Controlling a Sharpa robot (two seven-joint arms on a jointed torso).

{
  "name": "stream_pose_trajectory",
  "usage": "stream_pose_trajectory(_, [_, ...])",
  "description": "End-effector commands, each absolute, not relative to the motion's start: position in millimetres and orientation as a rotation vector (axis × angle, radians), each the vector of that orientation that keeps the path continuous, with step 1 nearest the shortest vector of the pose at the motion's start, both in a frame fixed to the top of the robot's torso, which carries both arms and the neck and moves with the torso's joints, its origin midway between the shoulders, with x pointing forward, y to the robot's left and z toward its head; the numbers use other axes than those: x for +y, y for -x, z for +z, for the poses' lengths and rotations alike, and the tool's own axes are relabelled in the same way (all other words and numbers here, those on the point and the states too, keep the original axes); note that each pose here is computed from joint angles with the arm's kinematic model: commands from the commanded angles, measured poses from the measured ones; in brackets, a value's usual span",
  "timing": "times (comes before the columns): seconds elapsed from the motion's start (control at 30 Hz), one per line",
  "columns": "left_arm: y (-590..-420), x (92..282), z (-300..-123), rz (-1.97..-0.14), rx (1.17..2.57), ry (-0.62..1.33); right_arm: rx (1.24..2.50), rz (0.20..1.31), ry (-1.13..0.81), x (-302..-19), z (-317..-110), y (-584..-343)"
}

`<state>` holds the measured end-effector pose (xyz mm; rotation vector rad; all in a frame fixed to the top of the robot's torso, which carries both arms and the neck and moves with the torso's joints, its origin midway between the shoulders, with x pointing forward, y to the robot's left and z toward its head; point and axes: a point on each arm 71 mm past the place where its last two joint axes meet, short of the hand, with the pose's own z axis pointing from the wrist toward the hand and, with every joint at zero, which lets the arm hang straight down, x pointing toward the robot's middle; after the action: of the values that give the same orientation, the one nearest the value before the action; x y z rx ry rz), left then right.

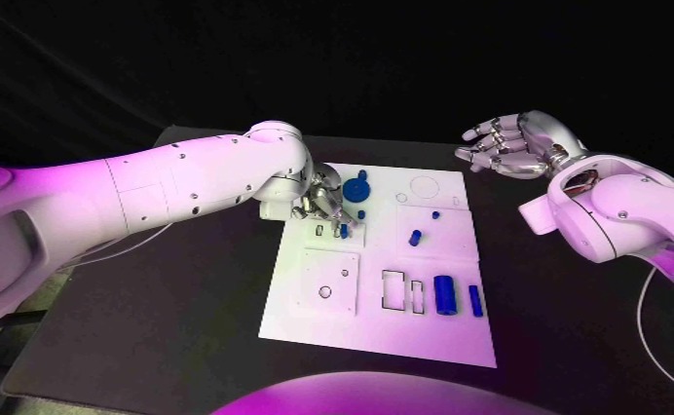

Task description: Assemble the parts on the task board

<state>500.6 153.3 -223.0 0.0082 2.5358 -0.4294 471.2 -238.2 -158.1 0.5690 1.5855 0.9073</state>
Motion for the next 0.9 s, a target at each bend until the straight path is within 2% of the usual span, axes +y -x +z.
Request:
stream_pose_trajectory(0.03, [-498.4, 151.2, -224.0, -0.442, 2.561, -0.016, 1.587, 0.916, -0.558, -237.5, -158.0, -471.5])
stream_pose_trajectory(0.9, [-498.6, 150.3, -227.4, -0.458, 2.567, 0.012, 1.591, 0.913, -0.559, -236.8, -159.6, -473.6])
